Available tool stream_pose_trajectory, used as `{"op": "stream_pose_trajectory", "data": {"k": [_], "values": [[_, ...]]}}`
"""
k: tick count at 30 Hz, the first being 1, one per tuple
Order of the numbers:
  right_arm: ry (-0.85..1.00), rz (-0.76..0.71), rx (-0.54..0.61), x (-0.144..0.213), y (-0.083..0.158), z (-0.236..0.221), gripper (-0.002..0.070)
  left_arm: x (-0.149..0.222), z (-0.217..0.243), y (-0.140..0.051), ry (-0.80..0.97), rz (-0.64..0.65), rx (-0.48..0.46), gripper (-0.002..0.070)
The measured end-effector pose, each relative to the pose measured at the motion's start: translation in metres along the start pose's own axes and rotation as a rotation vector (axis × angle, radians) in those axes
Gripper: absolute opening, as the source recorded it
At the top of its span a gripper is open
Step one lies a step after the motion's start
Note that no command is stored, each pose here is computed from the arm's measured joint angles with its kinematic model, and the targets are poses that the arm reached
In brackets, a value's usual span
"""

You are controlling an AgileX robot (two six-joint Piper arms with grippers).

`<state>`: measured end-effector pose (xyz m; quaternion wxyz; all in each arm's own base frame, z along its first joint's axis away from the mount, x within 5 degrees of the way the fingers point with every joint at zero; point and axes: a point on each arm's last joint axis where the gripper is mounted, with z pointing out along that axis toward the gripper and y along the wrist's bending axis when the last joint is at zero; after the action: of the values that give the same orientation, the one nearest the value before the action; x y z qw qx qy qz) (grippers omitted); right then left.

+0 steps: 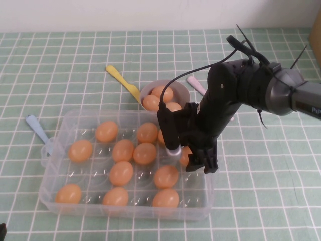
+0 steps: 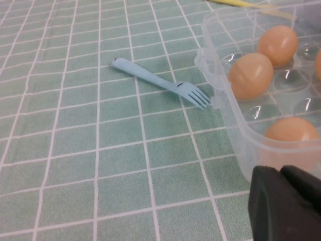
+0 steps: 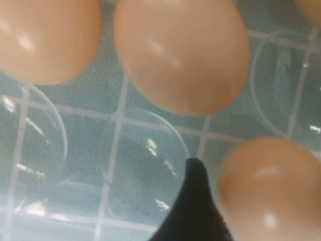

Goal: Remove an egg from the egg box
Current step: Pick up the egg from the plastic box

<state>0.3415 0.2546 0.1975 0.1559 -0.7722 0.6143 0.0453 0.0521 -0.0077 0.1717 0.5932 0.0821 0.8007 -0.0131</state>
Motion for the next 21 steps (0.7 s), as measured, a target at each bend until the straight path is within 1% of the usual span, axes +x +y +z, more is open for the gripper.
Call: {"op": "stream_pose_trajectory", "data": {"k": [8, 15, 18, 21], "values": [[0.002, 0.001, -0.004, 0.000, 0.000, 0.002, 0.0466, 0.000, 0.000, 0.000, 0.000, 0.000, 0.000, -0.0004], [0.004, 0.000, -0.004, 0.001, 0.000, 0.003, 0.0386, 0.000, 0.000, 0.000, 0.000, 0.000, 0.000, -0.0004], [0.004, -0.002, -0.001, 0.000, 0.000, 0.001, 0.0376, 0.000, 0.000, 0.000, 0.000, 0.000, 0.000, -0.0004], [-0.005, -0.007, 0.019, -0.002, 0.000, -0.011, 0.0375, 0.000, 0.000, 0.000, 0.000, 0.000, 0.000, -0.0004]]}}
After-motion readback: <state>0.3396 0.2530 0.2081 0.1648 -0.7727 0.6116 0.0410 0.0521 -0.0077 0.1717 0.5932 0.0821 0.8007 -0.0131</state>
